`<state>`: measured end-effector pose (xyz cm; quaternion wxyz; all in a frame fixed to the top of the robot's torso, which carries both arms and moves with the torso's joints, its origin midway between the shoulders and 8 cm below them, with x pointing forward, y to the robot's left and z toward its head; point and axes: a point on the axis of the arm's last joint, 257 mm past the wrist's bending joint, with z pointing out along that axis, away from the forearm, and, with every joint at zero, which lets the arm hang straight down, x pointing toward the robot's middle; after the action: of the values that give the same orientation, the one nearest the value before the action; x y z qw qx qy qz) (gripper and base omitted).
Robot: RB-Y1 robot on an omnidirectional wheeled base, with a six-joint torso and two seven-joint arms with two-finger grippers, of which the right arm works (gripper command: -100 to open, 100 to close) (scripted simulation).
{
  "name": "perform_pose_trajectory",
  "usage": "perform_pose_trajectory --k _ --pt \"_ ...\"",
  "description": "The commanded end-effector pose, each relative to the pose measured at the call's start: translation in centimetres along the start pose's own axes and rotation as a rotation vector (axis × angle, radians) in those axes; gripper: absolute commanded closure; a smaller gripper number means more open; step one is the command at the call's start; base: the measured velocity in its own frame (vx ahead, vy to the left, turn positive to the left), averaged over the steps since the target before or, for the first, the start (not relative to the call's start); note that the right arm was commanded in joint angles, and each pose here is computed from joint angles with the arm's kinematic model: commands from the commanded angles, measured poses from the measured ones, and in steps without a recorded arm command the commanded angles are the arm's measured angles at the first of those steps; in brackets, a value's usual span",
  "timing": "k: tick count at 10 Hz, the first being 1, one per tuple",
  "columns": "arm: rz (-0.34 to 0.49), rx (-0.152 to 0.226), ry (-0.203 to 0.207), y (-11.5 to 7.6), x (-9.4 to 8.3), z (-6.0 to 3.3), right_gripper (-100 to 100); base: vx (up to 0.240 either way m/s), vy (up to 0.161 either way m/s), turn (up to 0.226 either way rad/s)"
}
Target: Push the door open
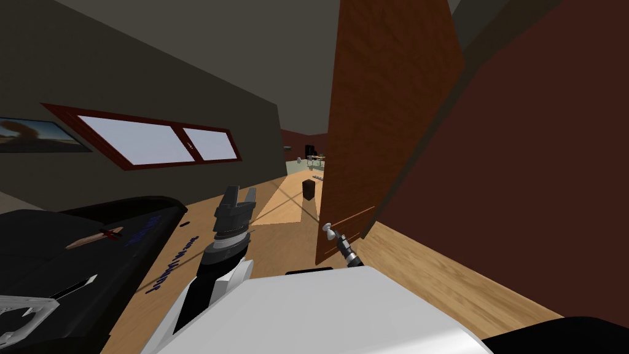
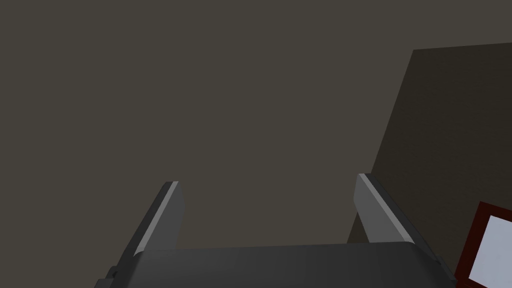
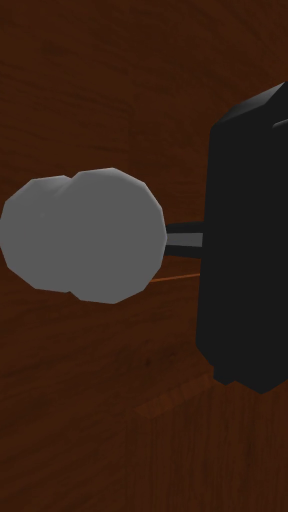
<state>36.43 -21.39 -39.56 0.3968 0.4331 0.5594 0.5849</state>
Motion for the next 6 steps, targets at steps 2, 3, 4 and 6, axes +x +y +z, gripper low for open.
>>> perform_pose_trajectory --k 2,3,4,6 --pt "0.104 -0.003 0.003 -0.1 1.0 -0.28 -100 -0.033 -0.042 0.012" --pt "0.150 -0.005 0.003 -0.1 1.4 -0.40 -100 -0.039 -0.031 0.007" --pt "0.196 -0.007 0.003 -0.1 1.9 -0.53 -100 -0.038 -0.036 0.007" --pt "0.262 -0.008 0.004 -0.1 2.3 -0.68 -100 -0.021 -0.022 0.006"
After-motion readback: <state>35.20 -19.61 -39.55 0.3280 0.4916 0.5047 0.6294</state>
